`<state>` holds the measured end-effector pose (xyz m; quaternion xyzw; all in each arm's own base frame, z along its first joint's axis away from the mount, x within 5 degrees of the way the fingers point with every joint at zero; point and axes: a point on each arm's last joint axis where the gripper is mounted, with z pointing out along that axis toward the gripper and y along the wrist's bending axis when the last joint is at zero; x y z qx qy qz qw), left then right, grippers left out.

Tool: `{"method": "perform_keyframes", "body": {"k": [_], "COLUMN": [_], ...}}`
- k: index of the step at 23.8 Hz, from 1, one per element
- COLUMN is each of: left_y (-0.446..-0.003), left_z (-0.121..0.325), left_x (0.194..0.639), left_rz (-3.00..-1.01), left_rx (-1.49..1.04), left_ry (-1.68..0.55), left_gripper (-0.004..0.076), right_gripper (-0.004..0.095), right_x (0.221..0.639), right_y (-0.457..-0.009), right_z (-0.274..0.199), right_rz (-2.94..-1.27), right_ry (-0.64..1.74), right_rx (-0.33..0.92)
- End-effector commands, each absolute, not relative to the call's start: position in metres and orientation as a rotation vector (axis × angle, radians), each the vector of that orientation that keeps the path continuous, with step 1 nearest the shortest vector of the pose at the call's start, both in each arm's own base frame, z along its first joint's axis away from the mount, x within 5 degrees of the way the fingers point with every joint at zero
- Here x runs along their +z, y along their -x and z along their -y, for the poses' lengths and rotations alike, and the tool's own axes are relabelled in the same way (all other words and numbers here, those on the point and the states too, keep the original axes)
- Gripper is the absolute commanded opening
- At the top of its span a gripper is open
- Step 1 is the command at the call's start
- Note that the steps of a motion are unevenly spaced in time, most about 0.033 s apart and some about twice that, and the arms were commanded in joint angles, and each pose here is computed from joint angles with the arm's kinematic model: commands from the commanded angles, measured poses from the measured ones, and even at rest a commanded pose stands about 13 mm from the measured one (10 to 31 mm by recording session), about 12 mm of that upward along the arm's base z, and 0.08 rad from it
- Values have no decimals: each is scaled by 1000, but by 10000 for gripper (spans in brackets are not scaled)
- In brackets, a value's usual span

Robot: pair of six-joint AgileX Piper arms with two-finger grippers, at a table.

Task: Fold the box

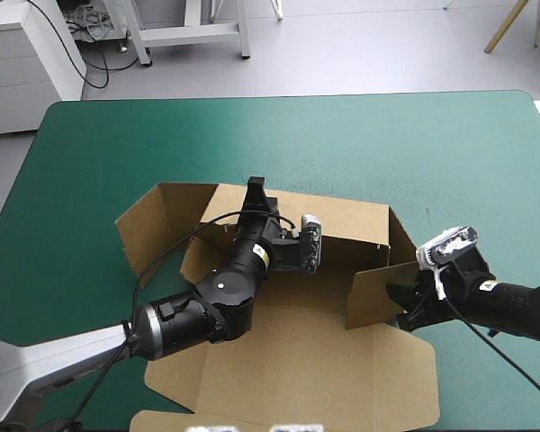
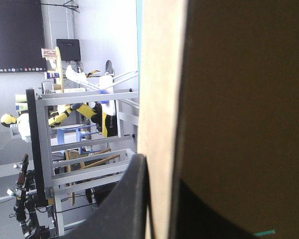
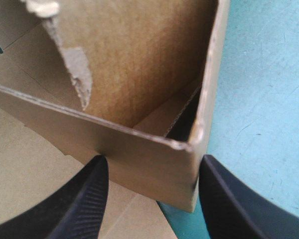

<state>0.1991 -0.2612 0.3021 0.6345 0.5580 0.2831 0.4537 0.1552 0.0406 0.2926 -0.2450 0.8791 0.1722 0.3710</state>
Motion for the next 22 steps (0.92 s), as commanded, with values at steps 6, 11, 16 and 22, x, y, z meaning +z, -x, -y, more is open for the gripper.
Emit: {"method": "perform_keyframes", "body": {"k": [6, 11, 16, 22], "left_y": [-197, -197, -198, -198], "left_z": [258, 258, 255, 255], "left_x": [303, 303, 303, 304], "left_rz": [-1457, -1463, -1481, -1458], "left_rx": [634, 639, 678, 698], "left_ry": [-1532, -1530, -1519, -1521], "left_gripper": [-10, -10, -10, -10], "right_gripper": [505, 505, 486, 398], "right_x": [308, 310, 286, 290], "right_y": [-155, -158, -179, -183], "right_z": [-79, -90, -101, -102], "right_rz": [-2150, -2121, -2242, -2197], "right_ry": [558, 455, 408, 396], "right_rx": [464, 447, 394, 403]}}
